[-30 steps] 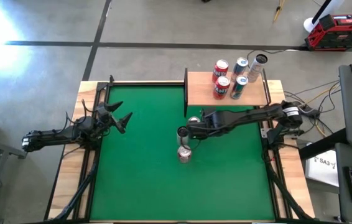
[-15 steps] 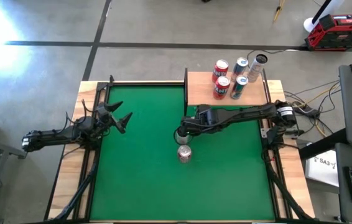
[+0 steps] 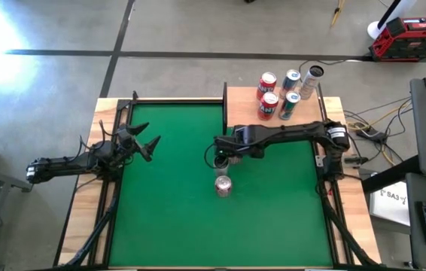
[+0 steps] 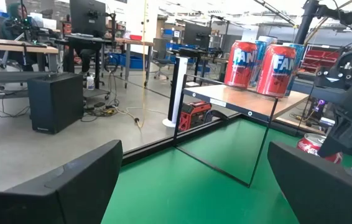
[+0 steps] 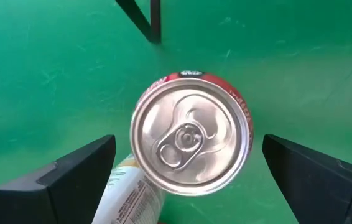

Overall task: Place canned beverage on shelf
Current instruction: Put the top red white soda can on the shelf

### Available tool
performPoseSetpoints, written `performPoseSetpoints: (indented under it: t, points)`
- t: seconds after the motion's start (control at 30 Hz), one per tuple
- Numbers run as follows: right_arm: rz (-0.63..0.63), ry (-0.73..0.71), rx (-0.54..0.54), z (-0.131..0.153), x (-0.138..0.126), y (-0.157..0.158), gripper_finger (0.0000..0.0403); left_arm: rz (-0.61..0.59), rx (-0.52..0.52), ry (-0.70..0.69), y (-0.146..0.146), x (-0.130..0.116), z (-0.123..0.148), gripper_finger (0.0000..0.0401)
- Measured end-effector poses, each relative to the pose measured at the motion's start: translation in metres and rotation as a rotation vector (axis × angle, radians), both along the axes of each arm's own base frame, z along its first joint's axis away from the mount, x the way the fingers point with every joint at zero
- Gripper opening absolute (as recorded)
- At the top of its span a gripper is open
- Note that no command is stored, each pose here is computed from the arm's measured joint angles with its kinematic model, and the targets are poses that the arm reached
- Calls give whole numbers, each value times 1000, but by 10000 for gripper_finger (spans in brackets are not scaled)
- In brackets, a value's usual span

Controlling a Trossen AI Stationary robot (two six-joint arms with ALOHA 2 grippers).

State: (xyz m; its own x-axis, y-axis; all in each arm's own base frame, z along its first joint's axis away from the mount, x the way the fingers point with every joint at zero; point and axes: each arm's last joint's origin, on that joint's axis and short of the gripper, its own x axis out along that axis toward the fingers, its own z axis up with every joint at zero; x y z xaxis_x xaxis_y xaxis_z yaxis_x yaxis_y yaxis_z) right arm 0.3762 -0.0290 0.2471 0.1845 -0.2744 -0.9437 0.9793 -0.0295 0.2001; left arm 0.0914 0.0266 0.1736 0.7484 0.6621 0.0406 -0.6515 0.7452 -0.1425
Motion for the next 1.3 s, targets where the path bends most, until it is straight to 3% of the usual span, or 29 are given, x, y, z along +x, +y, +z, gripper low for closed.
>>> performPoseSetpoints:
  t: [0.2,0.53,0.67,0.87,1.17,1.3]
  points:
    - [-18,41,59,-16,5,-10,398,0,0,0,0,0,0,386]
    - [-40,38,84,-17,5,-16,394,0,0,-1,0,0,0,386]
    - [-43,24,85,-16,6,-17,369,0,0,-1,0,0,0,386]
    - [-43,16,83,-16,6,-17,300,0,0,-1,0,0,0,386]
    - [-38,18,88,-14,5,-15,300,0,0,0,0,0,0,386]
    - [-37,73,103,0,-2,-14,300,0,0,0,0,0,0,386]
